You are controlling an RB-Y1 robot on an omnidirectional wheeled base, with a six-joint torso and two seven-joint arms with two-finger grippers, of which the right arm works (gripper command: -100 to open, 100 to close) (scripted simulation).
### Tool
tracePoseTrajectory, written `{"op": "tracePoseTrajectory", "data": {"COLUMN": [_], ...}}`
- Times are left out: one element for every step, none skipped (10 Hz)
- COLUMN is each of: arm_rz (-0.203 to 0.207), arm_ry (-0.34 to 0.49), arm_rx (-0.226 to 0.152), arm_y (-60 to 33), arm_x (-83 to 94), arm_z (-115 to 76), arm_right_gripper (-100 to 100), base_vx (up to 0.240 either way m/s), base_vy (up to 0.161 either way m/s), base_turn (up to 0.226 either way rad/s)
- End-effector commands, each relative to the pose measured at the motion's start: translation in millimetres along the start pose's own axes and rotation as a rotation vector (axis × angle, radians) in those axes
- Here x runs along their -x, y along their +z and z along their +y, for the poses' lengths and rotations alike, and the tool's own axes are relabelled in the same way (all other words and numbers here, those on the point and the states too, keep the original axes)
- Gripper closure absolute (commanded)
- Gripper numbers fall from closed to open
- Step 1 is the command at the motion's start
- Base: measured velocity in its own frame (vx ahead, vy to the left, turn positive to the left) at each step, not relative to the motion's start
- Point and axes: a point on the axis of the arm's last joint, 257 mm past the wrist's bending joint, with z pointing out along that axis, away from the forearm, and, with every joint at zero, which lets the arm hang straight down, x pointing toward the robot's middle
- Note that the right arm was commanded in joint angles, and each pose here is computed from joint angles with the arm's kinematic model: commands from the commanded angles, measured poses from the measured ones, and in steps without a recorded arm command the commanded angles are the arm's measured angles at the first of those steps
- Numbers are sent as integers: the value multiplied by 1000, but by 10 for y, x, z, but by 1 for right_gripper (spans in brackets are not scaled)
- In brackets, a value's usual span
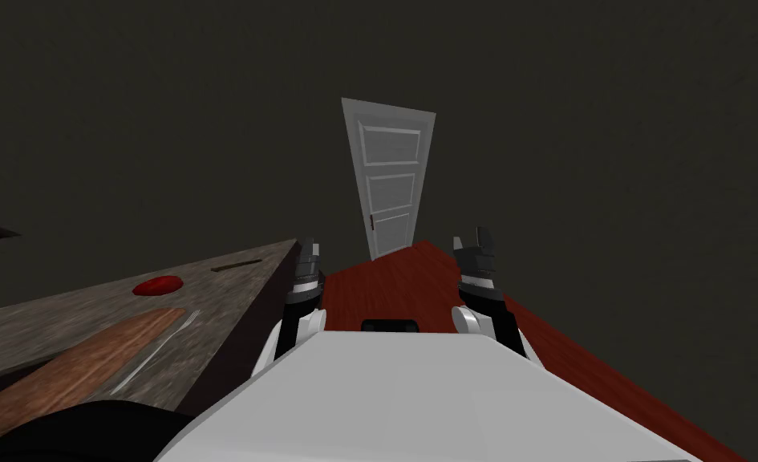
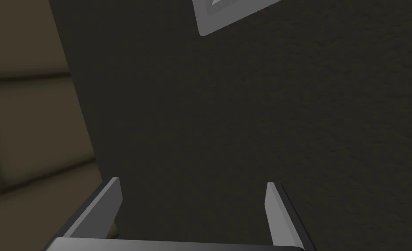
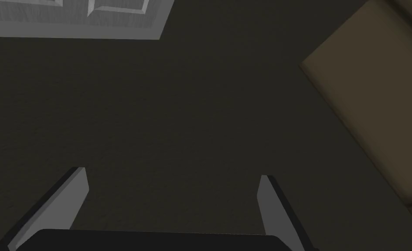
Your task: Pull the door open
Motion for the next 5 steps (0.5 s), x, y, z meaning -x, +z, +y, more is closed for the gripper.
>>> {"op": "tracePoseTrajectory", "data": {"arm_rz": [4, 6, 8, 9, 9], "arm_ry": [35, 50, 80, 95, 136], "arm_rx": [-12, -16, -26, -32, -46], "arm_y": [-12, -17, -28, -34, -50], "arm_x": [-12, -16, -24, -28, -36], "arm_z": [-95, -135, -215, -255, -365], "arm_right_gripper": [-100, -100, -100, -100, -100], "base_vx": [-42, 85, 120, 123, 117], "base_vy": [-4, -7, -9, 15, 10], "base_turn": [129, 109, 107, 98, 124]}}
